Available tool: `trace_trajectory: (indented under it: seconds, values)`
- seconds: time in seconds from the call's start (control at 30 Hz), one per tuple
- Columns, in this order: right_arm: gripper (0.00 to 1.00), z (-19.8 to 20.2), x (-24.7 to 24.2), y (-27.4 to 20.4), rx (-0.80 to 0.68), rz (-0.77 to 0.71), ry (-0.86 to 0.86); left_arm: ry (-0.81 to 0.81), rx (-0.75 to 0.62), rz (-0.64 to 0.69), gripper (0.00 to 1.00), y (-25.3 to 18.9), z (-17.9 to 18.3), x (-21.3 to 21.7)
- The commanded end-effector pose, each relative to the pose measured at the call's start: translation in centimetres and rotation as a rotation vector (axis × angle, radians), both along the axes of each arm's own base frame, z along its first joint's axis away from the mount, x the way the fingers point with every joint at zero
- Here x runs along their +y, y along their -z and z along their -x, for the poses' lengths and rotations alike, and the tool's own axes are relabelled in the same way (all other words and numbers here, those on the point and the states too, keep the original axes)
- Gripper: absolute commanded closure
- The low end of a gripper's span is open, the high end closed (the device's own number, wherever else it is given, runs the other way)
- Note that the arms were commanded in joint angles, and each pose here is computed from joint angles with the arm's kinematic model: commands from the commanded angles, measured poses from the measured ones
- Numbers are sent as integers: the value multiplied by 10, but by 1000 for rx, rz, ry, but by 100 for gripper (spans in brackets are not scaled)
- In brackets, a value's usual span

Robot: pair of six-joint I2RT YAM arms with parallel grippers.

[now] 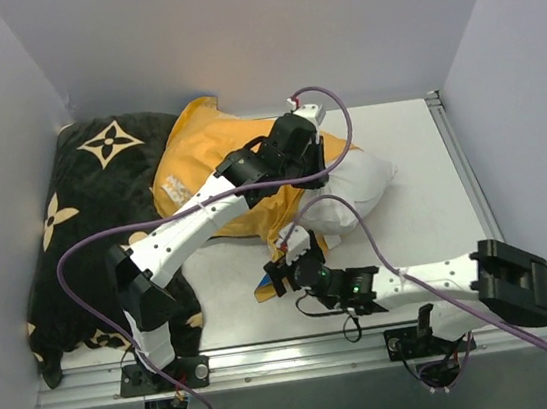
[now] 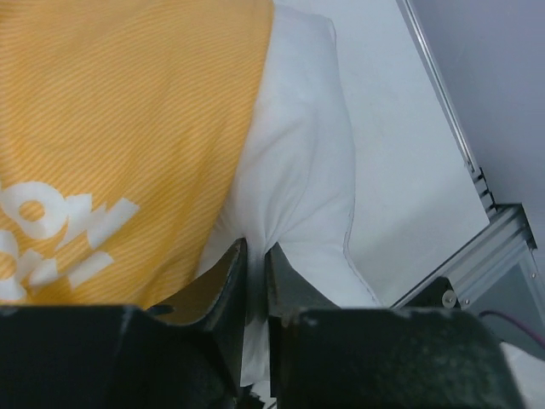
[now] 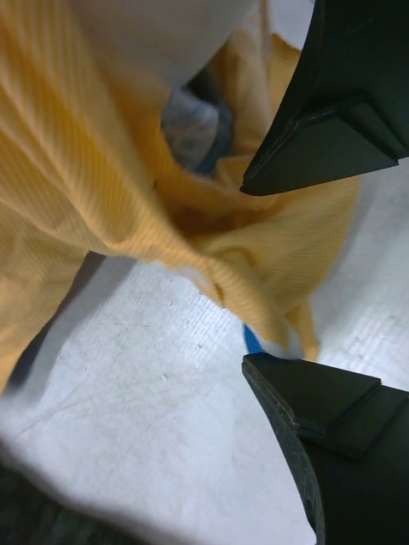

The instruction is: Remove the pillowcase from the pillow

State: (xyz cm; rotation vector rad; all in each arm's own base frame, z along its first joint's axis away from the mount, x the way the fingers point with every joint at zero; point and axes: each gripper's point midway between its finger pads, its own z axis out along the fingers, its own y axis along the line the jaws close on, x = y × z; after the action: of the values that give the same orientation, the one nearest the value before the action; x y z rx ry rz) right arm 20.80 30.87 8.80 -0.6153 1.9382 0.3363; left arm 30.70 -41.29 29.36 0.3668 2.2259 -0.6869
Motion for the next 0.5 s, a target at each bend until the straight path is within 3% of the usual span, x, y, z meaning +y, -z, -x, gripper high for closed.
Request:
trace_trajectory:
  seconds: [0.0, 0.17, 0.27, 0.3, 0.47]
  values:
    - [23, 2, -18, -48, -105, -221, 97, 34, -83, 219, 77, -61, 0, 3]
    - [21, 13, -55, -69, -64, -372, 204, 44, -21, 307, 72, -40, -2, 12]
    - [21, 24, -91, -61, 31, -358, 324, 47, 12, 302, 69, -20, -1, 14]
    - [21, 26, -97, -78, 47, -429, 358, 51, 7, 314, 68, -18, -1, 12]
    - [20, 40, -122, -93, 120, -447, 393, 67, 41, 326, 53, 13, 8, 13]
